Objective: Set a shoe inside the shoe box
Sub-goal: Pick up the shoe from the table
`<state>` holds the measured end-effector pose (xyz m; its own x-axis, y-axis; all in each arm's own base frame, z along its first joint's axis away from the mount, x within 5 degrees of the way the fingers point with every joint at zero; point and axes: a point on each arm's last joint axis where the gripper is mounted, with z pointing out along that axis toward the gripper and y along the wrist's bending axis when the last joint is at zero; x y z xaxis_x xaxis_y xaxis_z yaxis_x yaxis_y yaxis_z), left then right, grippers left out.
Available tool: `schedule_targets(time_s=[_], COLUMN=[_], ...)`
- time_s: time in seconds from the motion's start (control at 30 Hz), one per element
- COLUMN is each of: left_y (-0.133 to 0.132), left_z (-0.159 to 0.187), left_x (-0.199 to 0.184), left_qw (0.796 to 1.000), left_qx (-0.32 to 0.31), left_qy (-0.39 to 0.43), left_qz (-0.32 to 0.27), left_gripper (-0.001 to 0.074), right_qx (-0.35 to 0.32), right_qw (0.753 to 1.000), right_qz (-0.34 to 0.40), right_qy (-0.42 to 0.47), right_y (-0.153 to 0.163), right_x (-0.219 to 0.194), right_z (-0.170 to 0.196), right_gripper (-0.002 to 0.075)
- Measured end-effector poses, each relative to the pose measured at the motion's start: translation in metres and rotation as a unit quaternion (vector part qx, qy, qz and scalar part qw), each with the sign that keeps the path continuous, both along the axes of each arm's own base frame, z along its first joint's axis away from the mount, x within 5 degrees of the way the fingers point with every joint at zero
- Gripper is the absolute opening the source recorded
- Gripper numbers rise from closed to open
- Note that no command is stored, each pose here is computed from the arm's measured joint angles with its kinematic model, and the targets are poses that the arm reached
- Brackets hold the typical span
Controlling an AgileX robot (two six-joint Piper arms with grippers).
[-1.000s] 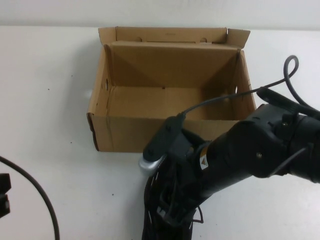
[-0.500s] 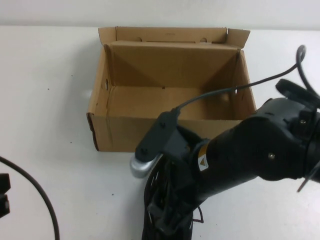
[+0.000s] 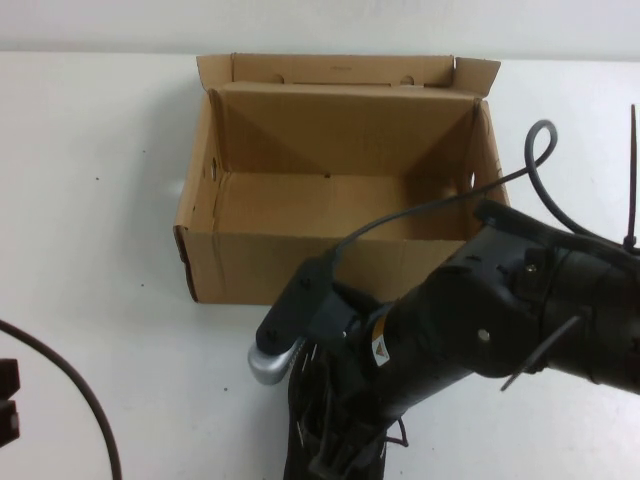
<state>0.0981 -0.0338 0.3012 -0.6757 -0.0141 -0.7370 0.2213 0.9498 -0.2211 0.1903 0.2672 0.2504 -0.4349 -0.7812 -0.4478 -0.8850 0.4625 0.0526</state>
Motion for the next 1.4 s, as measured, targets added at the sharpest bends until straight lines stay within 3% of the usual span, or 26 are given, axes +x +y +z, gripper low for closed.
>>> schedule_targets(time_s=[0.33,0.63,1.4], left_y=[0.000,0.000,0.000], left_z=[0.000,0.000,0.000], left_x=[0.000,0.000,0.000], left_qw=[1.000,1.000,1.000], left_qx=[0.001,0.001,0.006], left_qy=[0.003,0.003,0.000], left_qz=[-0.001,-0.001,-0.006], left_gripper=[-0.0002,-0.0002,-0.0003], right_qx=[-0.059,-0.045,-0.003], right_qw=[0.996,0.995,0.997], right_qz=[-0.047,-0.051,-0.070], right_qy=[-0.052,-0.073,-0.041], right_y=[-0.017,-0.017,-0.010], right_x=[0.007,0.009,0.006], right_z=[0.009,0.026,0.028], right_gripper=[0.0449,0.0449,0.0449])
